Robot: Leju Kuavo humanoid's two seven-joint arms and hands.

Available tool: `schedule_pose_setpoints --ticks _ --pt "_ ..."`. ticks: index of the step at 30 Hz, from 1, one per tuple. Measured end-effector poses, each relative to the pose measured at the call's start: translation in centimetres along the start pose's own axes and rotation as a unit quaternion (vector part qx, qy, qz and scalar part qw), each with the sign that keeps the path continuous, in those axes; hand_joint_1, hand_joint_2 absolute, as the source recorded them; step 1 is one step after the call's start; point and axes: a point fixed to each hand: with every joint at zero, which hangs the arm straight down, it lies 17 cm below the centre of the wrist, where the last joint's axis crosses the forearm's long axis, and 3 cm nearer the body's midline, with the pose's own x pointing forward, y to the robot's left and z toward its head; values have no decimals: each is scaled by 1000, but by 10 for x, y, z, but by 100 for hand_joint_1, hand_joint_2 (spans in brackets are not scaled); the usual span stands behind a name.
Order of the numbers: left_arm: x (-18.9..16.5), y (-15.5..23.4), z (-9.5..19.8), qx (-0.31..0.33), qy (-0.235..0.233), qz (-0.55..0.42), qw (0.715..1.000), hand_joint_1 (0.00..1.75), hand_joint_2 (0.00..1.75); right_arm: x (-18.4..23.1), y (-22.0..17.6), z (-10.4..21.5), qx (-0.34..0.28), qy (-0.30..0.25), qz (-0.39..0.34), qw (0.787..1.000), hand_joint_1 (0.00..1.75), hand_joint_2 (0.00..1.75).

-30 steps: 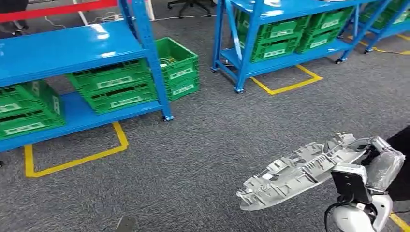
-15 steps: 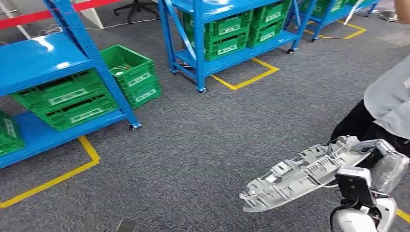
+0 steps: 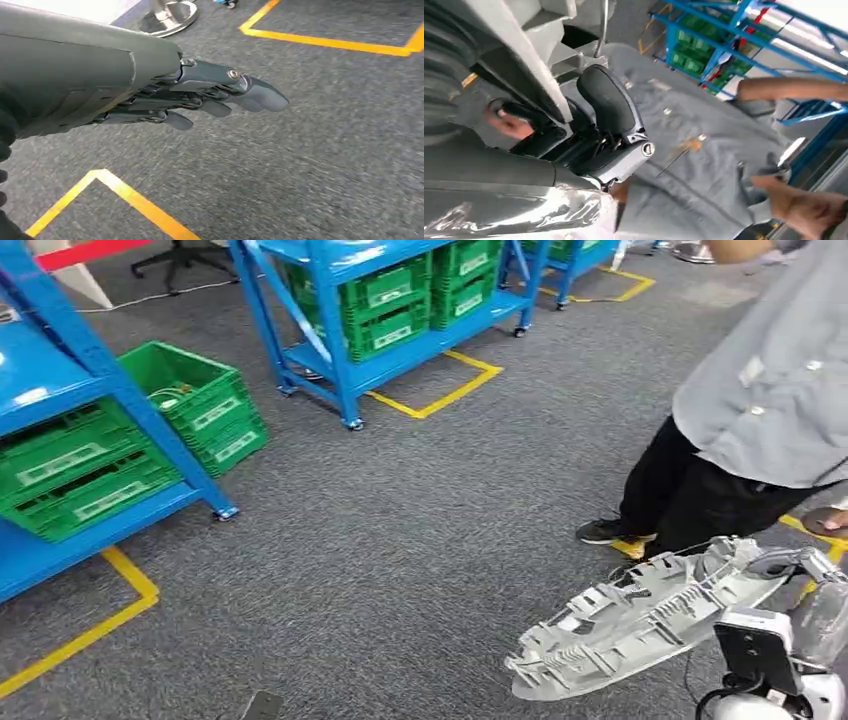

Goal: Take the parts from the cabinet and place them on the table.

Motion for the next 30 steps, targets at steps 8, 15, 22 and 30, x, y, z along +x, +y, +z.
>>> schedule_pose_setpoints --ticks 8,15,22,30 --pt "6 0 -2 0 -4 1 1000 0 175 1 -3 -6 -8 -3 -1 1000 175 175" --pt "3 3 -3 2 0 0 1000 0 175 0 -3 -6 -7 -2 -2 1000 175 175" --pt "6 0 -3 1 0 2 1000 0 175 -7 -11 -7 -15 4 5 1000 175 175" --pt "4 -1 -1 0 1 2 1000 0 175 -9 -12 -6 -16 6 7 1000 175 175"
